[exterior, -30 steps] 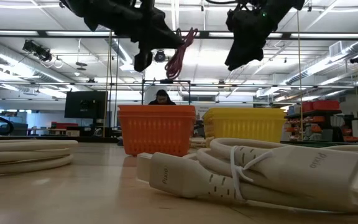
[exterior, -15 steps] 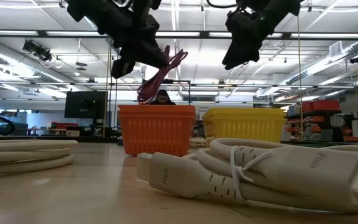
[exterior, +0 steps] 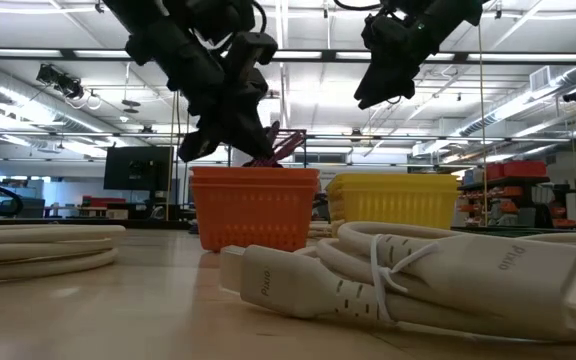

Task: Pick & Place USB Port
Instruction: Put the pink charger cable into the orange basket, then put the green charger cable into the orange basket

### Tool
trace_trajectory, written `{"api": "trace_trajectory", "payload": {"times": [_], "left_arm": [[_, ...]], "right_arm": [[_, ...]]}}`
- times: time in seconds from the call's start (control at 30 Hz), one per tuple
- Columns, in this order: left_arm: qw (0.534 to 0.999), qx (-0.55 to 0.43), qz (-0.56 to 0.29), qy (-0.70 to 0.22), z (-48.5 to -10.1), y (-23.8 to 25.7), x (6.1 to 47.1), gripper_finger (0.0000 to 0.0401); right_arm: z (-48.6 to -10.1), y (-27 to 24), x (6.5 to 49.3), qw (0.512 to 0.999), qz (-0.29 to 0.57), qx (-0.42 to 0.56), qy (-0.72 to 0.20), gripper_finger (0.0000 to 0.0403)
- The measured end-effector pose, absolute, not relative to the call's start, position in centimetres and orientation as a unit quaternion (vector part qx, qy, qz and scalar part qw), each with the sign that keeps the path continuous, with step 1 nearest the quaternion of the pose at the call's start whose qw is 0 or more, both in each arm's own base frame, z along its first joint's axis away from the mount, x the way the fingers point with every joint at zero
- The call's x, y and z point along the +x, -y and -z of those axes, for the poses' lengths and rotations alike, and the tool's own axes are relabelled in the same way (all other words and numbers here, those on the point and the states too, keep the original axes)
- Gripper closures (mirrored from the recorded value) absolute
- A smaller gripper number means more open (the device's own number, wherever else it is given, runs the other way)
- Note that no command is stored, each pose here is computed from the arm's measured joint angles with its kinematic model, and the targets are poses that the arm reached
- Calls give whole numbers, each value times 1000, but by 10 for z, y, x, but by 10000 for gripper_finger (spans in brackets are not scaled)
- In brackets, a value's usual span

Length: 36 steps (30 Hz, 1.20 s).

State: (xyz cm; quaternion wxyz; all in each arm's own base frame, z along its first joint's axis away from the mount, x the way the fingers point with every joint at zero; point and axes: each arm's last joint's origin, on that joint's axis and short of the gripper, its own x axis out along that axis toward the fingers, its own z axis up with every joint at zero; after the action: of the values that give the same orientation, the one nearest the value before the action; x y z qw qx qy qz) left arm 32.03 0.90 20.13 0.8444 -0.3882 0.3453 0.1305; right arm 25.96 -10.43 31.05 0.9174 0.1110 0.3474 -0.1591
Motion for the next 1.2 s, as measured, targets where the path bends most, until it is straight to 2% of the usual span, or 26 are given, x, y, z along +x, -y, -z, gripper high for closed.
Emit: {"api": "trace_trajectory", "payload": {"times": [0.13, 0.37, 0.63, 0.87, 1.2], "left_arm": [[843, -392, -134, -343, -202, -13, 320, 381], [841, -398, -120, -348, -202, -13, 320, 306], [841, -396, -137, -341, -202, -17, 320, 248], [863, -407, -127, -271, -212, -50, 325, 221], [877, -413, -87, -228, -223, -77, 323, 219]], "right_arm": [[-311, 104, 260, 917, 159, 111, -347, 234], [-311, 104, 260, 917, 159, 111, -347, 234], [-310, 105, 258, 913, 179, 99, -354, 234], [-284, 112, 242, 861, 225, 103, -445, 234], [-223, 134, 199, 784, 276, 161, -533, 234]]}}
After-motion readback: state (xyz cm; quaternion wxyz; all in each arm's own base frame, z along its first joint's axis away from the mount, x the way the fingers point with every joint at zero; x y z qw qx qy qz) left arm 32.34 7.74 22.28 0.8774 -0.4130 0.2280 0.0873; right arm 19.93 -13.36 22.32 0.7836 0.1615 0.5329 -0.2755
